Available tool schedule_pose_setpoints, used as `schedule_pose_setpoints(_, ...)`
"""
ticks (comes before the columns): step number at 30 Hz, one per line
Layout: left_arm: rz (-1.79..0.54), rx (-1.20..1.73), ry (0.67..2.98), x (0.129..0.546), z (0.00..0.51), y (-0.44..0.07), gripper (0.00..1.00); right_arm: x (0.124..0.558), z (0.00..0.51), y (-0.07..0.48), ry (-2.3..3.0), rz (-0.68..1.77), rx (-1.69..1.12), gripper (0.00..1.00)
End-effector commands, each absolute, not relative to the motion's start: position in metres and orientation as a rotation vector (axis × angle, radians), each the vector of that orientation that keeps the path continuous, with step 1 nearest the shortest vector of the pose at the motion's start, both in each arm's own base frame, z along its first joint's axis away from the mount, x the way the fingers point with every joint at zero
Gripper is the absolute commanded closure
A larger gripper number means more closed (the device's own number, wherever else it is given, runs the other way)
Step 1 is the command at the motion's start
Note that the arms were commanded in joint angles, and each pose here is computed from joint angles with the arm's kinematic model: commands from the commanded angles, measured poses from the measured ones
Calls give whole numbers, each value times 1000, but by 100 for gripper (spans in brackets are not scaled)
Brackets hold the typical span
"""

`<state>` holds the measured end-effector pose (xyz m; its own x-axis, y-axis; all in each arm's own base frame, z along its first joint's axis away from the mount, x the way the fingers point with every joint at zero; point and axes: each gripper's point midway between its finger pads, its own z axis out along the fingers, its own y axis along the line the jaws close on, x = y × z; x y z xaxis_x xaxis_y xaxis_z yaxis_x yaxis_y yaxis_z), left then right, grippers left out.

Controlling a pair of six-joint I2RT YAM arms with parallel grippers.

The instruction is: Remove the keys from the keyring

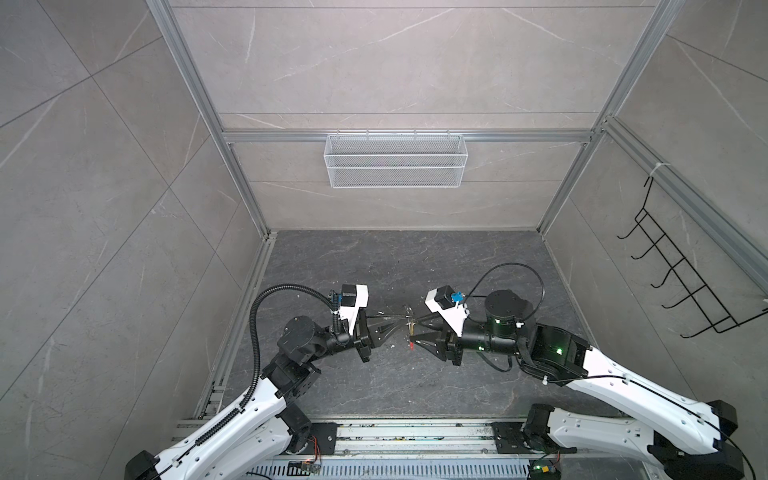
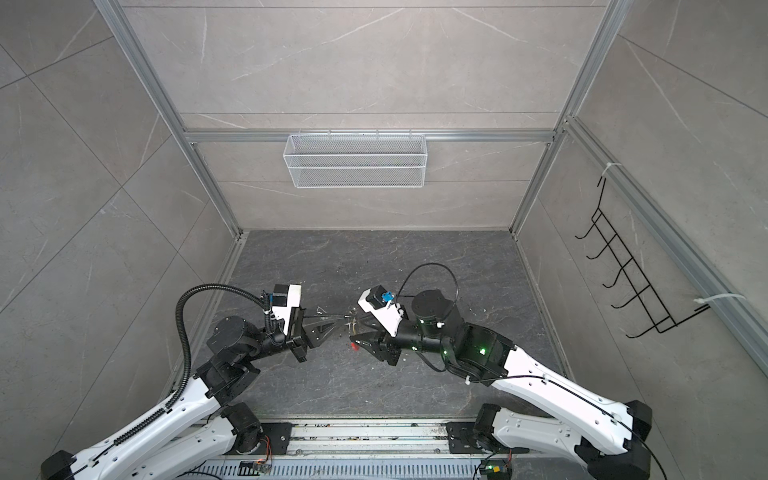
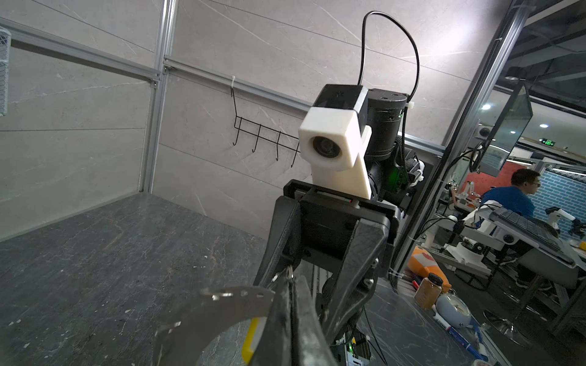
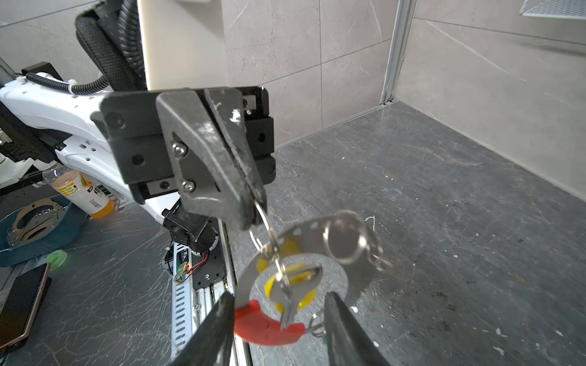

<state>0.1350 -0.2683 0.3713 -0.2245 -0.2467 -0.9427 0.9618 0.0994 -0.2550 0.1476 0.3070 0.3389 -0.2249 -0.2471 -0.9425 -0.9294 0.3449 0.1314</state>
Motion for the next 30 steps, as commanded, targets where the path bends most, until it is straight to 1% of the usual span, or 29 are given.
schedule_pose_setpoints(1,-1359,816,1168,129,392,-262,100,145,349,292,1672,896,-1031,51)
schedule_pose_setpoints(8,-1362,814,1161,128,395,-262,100,163,336,289,1726,832,-944,53)
schedule_pose_setpoints(12,-1355,802,1168,130,395,-261,100,160,333,298,1730,864,-974,52)
schedule_pose_setpoints(16,-1355,799,1169,131,395,-261,100,152,334,307,1705,902,-1006,49)
schedule_pose_setpoints(17,-1355,799,1169,131,395,-262,100,152,335,309,1700,905,-1008,46)
schedule_pose_setpoints(18,-1358,799,1171,132,394,-262,100,152,335,312,1698,907,-1013,40)
schedule_pose_setpoints(20,-1360,800,1175,133,393,-263,100,153,336,317,1694,907,-1017,39)
schedule_pose_setpoints(23,-1362,800,1172,133,394,-264,100,158,337,323,1690,901,-1008,39)
schedule_pose_setpoints(30,-1356,796,1171,132,393,-262,100,166,336,328,1691,868,-998,45)
